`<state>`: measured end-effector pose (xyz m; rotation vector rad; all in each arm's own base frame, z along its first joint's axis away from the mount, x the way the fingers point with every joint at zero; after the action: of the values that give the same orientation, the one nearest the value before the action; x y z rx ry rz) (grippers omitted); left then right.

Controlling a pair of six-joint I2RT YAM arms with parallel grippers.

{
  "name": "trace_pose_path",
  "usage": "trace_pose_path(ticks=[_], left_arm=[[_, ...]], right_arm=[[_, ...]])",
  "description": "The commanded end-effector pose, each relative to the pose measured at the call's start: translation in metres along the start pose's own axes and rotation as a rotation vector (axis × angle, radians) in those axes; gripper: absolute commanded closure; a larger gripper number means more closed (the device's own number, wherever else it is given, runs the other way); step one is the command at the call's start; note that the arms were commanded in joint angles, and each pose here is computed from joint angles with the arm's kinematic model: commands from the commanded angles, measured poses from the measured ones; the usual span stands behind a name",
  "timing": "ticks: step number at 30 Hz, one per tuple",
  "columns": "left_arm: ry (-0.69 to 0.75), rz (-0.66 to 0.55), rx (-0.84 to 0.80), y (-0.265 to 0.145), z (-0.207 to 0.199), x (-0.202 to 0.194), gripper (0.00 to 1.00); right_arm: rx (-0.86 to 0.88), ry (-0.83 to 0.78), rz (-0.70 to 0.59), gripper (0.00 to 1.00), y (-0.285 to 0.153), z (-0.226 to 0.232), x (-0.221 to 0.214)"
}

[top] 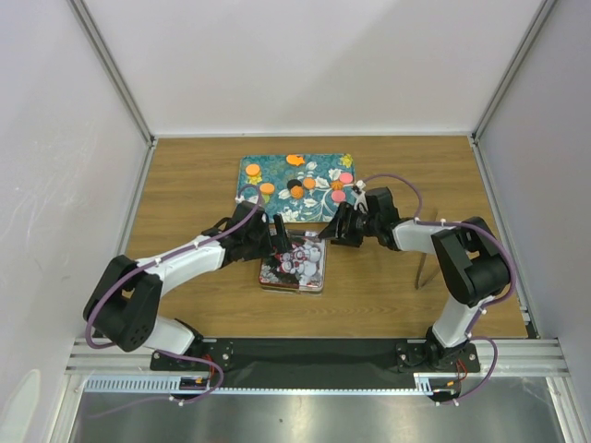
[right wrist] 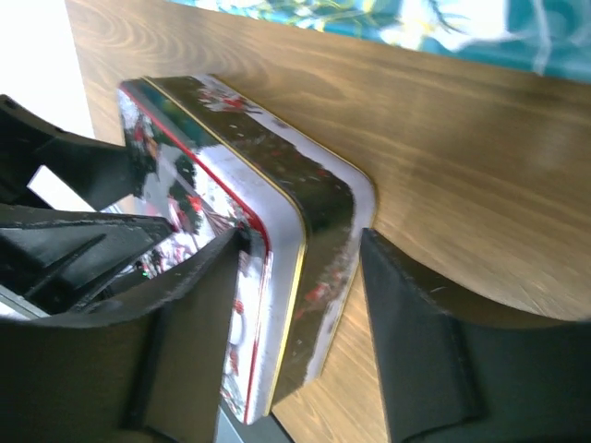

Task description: Pack the cookies

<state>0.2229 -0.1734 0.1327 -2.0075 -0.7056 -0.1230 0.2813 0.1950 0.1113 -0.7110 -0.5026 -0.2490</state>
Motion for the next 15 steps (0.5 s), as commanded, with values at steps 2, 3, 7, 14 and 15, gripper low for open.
trace_pose_path(ticks=[2, 3, 7, 14, 15], left_arm=[[0.018, 0.015, 0.030, 0.004, 0.008, -0.005, 0.02], [0.013, 0.015, 0.022, 0.004, 0.007, -0.005, 0.02], [-0.005, 0.019, -0.001, 0.002, 0.007, -0.009, 0.02], [-0.028, -0.032, -0.050, -0.013, 0.001, -0.006, 0.00], [-0.020, -0.045, -0.048, -0.015, 0.000, -0.003, 0.00]], right_arm=[[-0.080, 0.008, 0.031, 0.45, 0.016, -0.013, -0.015], [-0.087, 0.014, 0.034, 0.48, 0.017, -0.015, -0.017], [-0.094, 0.040, 0.046, 0.63, 0.016, -0.024, -0.027], [-0.100, 0.021, 0.042, 0.69, 0.011, -0.023, -0.014], [-0.097, 0.007, 0.033, 0.69, 0.009, -0.021, -0.010]])
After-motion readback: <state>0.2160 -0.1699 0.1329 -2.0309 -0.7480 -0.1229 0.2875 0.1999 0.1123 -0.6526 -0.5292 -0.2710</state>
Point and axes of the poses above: each gripper's point midway between its finger pads, its own y axis out along the fingers, its own z axis along the line the jaws close on, x = y × z, the point moved 10 cm from there along -y, back along the fingers, and after that the axes turned 14 degrees about -y, right-handed, at the moved point
